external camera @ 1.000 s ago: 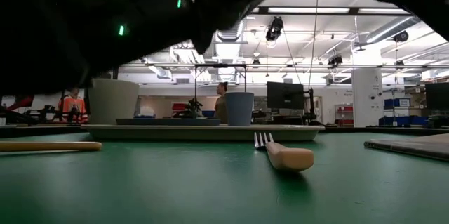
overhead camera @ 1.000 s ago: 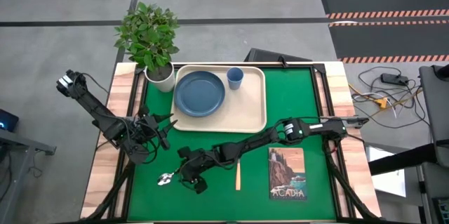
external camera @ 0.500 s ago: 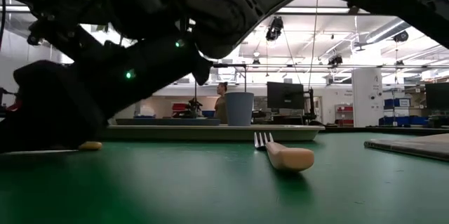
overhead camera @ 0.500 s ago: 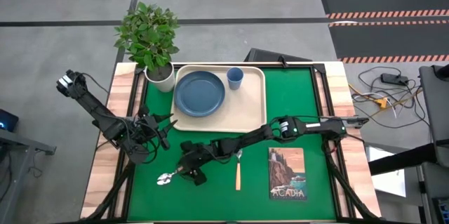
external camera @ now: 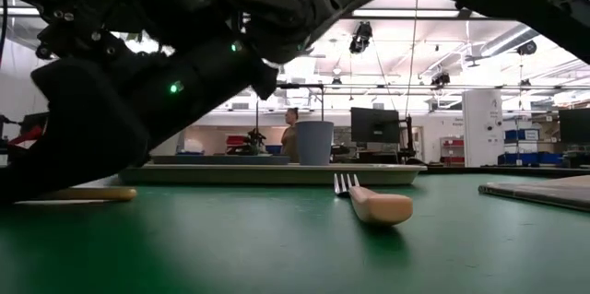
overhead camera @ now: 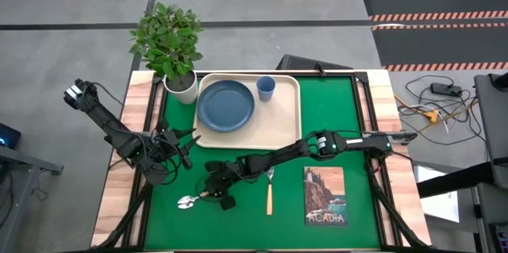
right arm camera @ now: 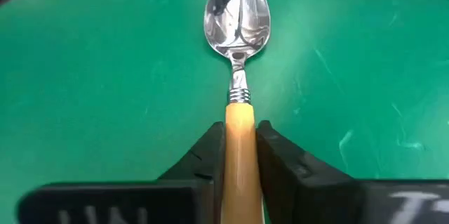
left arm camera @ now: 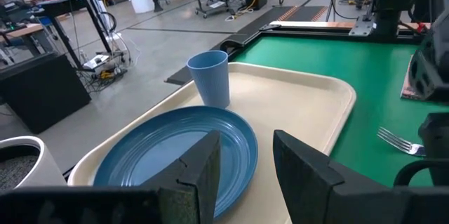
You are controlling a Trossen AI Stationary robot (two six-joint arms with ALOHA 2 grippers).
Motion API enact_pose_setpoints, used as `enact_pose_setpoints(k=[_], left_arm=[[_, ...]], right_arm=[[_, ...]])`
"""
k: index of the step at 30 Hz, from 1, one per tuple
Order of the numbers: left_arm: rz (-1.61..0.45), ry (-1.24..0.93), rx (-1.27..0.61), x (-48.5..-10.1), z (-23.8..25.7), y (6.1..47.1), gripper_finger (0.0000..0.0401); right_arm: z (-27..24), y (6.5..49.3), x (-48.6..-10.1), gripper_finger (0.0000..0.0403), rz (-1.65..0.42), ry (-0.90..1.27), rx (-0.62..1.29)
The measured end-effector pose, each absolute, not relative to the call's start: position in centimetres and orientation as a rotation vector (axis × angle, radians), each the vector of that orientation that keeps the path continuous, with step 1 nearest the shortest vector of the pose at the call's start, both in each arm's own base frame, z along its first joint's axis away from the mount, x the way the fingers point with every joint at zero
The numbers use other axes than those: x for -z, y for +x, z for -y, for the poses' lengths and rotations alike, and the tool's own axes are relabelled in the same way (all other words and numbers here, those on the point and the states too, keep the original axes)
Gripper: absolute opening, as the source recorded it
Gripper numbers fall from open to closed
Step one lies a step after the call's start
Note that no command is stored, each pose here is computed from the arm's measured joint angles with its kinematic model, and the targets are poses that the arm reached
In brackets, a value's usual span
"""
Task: Pick and place plate/cup/fork/spoon on tray
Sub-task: Put the yellow spoon on the white serving tray to the right of the blue plate
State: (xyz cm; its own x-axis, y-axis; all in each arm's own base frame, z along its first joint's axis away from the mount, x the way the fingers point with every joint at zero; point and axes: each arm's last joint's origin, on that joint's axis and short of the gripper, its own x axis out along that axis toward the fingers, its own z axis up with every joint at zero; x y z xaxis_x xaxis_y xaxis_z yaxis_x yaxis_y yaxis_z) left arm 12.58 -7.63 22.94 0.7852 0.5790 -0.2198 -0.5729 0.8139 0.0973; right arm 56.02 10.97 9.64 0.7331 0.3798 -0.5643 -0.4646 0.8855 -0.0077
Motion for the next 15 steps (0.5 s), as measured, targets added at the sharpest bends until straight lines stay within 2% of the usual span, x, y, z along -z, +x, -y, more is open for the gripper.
enact_pose_setpoints(k=[10, 15], left_arm=[[-0.244, 0.024, -0.620, -23.0, 7.6, 12.6, 0.0114], [-0.243, 0.023, -0.620, -23.0, 7.6, 12.5, 0.0114]], right_arm=[[-10.8, 54.9, -14.4, 0.0043, -0.717, -0.117, -0.452], [-10.3, 53.5, -17.2, 0.0045, -0.811, -0.082, -0.337]])
